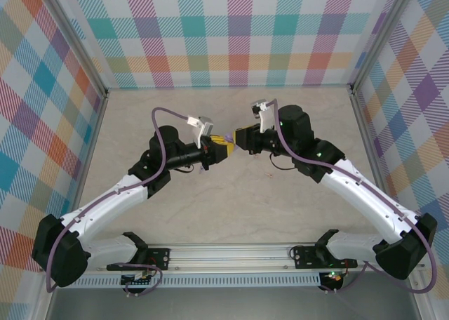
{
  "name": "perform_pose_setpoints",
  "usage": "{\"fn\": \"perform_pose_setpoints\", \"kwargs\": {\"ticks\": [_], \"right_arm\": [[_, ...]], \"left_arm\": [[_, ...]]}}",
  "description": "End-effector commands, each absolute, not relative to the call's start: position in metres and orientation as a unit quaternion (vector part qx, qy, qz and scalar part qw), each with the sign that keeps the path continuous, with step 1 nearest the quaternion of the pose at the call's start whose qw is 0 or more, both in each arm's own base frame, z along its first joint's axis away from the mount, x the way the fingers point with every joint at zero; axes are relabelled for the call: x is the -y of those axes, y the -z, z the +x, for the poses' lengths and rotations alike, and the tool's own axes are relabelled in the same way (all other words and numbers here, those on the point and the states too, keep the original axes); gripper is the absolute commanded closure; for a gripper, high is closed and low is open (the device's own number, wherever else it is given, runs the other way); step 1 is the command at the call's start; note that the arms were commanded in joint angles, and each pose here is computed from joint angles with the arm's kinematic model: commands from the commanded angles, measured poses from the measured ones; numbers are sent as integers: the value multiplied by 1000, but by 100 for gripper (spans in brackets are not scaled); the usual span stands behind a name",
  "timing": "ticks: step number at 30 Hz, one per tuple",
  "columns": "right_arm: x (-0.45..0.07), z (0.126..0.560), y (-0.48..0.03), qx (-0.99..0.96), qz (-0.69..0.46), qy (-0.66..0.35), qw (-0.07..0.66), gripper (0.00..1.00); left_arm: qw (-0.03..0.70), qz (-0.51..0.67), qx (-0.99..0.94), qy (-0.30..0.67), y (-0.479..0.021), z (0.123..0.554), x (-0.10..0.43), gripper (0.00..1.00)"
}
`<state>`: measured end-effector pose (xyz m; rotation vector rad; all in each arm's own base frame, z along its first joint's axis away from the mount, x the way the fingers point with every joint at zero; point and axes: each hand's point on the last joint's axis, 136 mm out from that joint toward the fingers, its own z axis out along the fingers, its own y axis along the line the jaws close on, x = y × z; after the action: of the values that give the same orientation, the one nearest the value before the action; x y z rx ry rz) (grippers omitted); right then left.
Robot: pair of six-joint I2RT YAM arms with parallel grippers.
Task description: Insert wireless bluetooth earbuds into charging case
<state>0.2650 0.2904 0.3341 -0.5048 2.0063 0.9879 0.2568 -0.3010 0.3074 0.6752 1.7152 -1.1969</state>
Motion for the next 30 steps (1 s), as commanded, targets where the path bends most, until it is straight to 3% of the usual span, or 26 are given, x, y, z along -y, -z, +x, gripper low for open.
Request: {"fn": "perform_pose_setpoints", "kwargs": {"ticks": [1, 30], "right_arm": [[-286, 264, -345, -789, -206, -383, 433, 79], [-288, 271, -348, -788, -189, -385, 441, 79]], "left_arm": [[469, 272, -679, 495, -328, 257, 305, 86], [464, 290, -673, 497, -326, 251, 306, 86]]}}
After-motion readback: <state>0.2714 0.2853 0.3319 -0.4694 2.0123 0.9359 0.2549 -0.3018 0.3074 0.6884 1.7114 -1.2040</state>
